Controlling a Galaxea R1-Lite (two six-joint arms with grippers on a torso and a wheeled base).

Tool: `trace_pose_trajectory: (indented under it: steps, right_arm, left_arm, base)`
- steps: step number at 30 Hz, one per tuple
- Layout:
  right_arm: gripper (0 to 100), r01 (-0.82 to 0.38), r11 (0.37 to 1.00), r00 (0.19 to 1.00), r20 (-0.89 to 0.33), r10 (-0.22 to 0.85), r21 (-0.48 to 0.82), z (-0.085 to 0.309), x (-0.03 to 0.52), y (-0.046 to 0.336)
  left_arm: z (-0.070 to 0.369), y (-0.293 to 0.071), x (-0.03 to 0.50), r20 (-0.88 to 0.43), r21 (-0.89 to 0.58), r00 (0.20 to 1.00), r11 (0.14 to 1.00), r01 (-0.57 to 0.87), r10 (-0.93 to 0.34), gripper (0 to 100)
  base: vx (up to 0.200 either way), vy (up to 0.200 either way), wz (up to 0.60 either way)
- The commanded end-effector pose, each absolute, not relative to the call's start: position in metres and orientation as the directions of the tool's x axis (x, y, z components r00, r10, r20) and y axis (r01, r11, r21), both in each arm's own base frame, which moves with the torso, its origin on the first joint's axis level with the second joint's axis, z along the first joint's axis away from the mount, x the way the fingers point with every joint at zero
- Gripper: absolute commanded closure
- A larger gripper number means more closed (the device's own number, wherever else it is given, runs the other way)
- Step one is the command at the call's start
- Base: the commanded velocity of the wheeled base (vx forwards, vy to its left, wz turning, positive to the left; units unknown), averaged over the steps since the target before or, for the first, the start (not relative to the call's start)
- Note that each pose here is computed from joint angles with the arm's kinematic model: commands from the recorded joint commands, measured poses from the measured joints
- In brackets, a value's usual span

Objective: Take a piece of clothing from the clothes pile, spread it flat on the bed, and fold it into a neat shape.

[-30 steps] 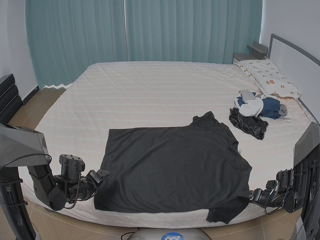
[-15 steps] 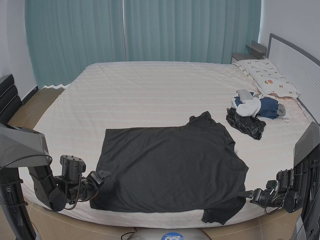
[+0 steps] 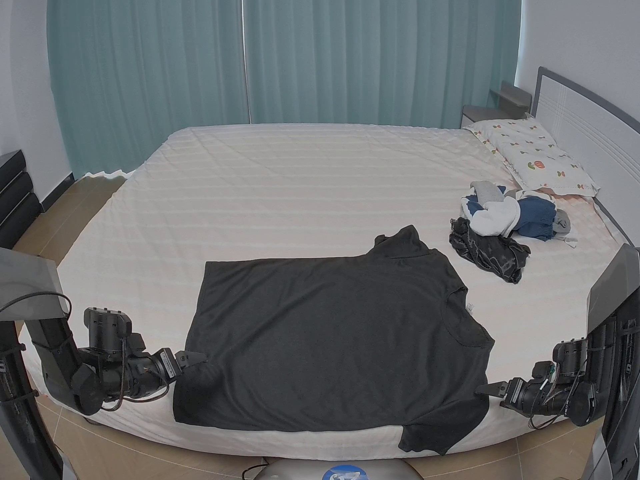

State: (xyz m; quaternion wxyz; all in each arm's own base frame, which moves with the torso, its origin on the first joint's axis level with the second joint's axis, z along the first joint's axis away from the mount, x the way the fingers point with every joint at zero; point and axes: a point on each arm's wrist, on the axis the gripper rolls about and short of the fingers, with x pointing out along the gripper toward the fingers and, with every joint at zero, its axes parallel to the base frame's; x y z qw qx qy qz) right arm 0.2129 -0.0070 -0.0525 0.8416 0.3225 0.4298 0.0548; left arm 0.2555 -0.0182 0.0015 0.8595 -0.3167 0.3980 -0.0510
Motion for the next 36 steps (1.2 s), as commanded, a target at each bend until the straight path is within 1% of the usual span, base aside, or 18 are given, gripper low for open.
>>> trace_pose_trajectory:
  steps: [1,3,6,13,16,18,22,26,30,36]
  right_arm:
    - [0,0.180,0.786,0.630,-0.683,0.369,0.591,-0.052,0.213,-0.007]
    - [0,0.180,0.786,0.630,-0.683,0.369,0.591,-0.052,0.213,-0.007]
    - [0,0.180,0.786,0.630,-0.683,0.369,0.591,-0.052,0.213,-0.007]
    - [0,0.179,0.787,0.629,-0.684,0.369,0.590,-0.052,0.213,-0.007]
    - [0,0.179,0.787,0.629,-0.684,0.369,0.590,-0.052,0.213,-0.007]
    - [0,0.180,0.787,0.628,-0.685,0.369,0.590,-0.052,0.213,-0.007]
    - [0,0.178,0.787,0.629,-0.684,0.370,0.590,-0.052,0.213,-0.007]
    - [0,0.178,0.787,0.629,-0.684,0.370,0.590,-0.052,0.213,-0.007]
    - [0,0.177,0.788,0.629,-0.684,0.370,0.590,-0.052,0.213,-0.007]
    - [0,0.176,0.788,0.628,-0.684,0.371,0.590,-0.052,0.213,-0.006]
  left_arm:
    - [-0.022,-0.001,0.235,-0.725,-0.516,0.587,0.849,-0.114,-0.361,0]
    - [-0.032,-0.002,0.226,-0.758,-0.464,0.538,0.884,-0.047,-0.369,0]
    - [-0.041,-0.003,0.223,-0.784,-0.422,0.506,0.907,-0.009,-0.360,0]
    - [-0.046,-0.011,0.212,-0.817,-0.356,0.487,0.934,-0.006,-0.308,0]
    - [-0.051,-0.014,0.212,-0.829,-0.317,0.489,0.948,-0.009,-0.272,0]
    - [-0.056,-0.017,0.215,-0.825,-0.293,0.507,0.956,-0.008,-0.248,0]
    - [-0.057,-0.022,0.214,-0.812,-0.297,0.522,0.955,0.013,-0.259,0]
    - [-0.060,-0.029,0.213,-0.818,-0.284,0.507,0.957,0.052,-0.271,0]
    - [-0.061,-0.035,0.216,-0.806,-0.283,0.519,0.955,0.083,-0.284,0]
    - [-0.061,-0.035,0.217,-0.804,-0.286,0.521,0.955,0.081,-0.285,0]
  base:
    - [0.000,0.000,0.00]
    - [0.000,0.000,0.00]
    - [0.000,0.000,0.00]
    - [0.000,0.000,0.00]
    - [0.000,0.000,0.00]
    - [0.000,0.000,0.00]
    - [0.000,0.000,0.00]
    - [0.000,0.000,0.00]
    - [0.000,0.000,0.00]
    - [0.000,0.000,0.00]
